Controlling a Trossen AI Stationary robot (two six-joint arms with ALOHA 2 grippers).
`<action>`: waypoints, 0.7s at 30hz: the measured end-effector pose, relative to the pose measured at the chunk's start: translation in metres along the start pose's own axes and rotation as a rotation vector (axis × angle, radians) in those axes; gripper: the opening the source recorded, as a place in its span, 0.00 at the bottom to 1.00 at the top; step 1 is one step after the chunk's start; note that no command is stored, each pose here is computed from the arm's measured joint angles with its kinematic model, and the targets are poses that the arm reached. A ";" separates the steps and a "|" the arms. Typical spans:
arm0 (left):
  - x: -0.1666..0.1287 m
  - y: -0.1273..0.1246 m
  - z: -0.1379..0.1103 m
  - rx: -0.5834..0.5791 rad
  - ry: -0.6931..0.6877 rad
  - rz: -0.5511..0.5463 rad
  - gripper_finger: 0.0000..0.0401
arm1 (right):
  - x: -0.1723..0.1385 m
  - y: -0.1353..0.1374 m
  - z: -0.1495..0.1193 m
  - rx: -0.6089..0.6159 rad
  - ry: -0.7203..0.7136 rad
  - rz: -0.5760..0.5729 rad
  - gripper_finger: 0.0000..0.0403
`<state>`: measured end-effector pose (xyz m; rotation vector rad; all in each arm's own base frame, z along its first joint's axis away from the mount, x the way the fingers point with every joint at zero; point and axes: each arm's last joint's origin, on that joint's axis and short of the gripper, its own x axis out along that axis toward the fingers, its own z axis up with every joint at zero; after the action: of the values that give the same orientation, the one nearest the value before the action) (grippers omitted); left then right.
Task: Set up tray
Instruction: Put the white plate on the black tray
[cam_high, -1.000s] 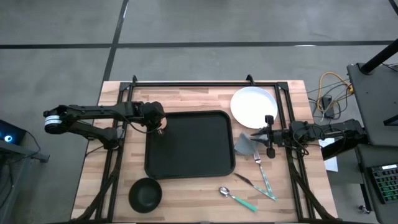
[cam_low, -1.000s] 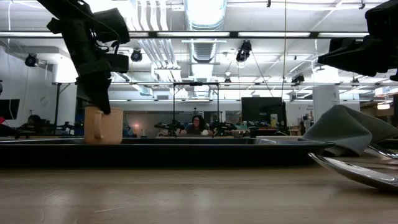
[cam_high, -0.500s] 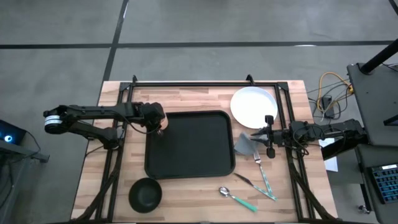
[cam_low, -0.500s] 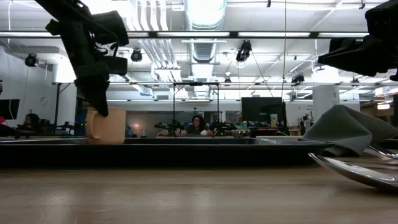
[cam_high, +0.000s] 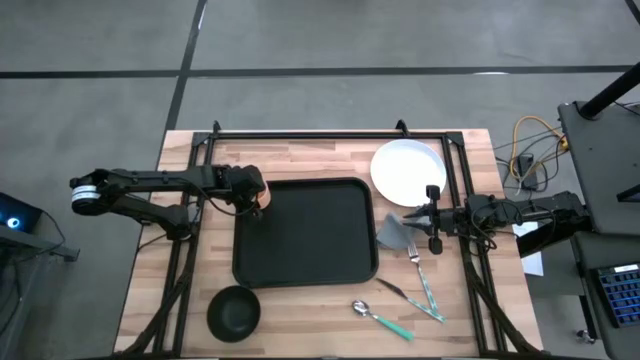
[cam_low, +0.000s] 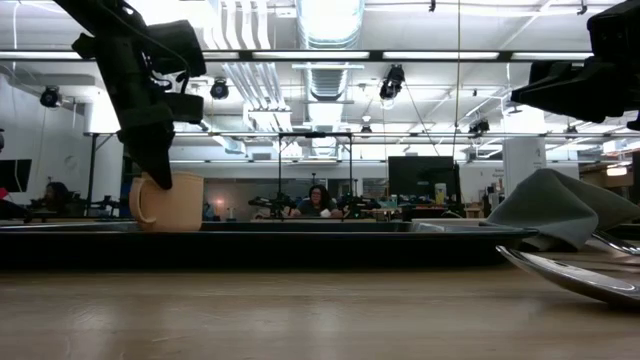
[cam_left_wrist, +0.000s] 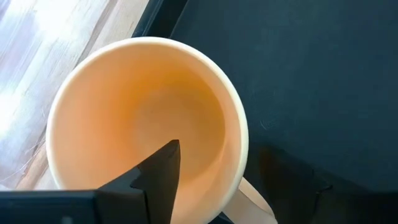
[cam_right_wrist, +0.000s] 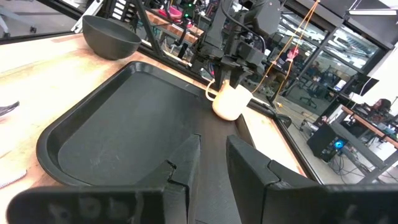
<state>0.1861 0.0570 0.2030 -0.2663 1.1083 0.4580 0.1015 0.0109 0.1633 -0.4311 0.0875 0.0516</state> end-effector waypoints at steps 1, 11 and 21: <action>0.000 0.000 0.000 0.000 -0.001 0.000 0.50 | 0.000 0.000 0.000 0.000 0.000 0.000 0.17; -0.001 0.000 0.001 -0.002 -0.007 -0.002 0.50 | 0.000 0.000 0.000 0.000 0.000 0.000 0.17; -0.024 -0.002 0.026 -0.014 -0.111 -0.022 0.50 | 0.000 0.000 0.000 0.000 0.000 0.000 0.17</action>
<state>0.1992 0.0609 0.2357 -0.2620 0.9935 0.4556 0.1015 0.0109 0.1633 -0.4311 0.0879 0.0517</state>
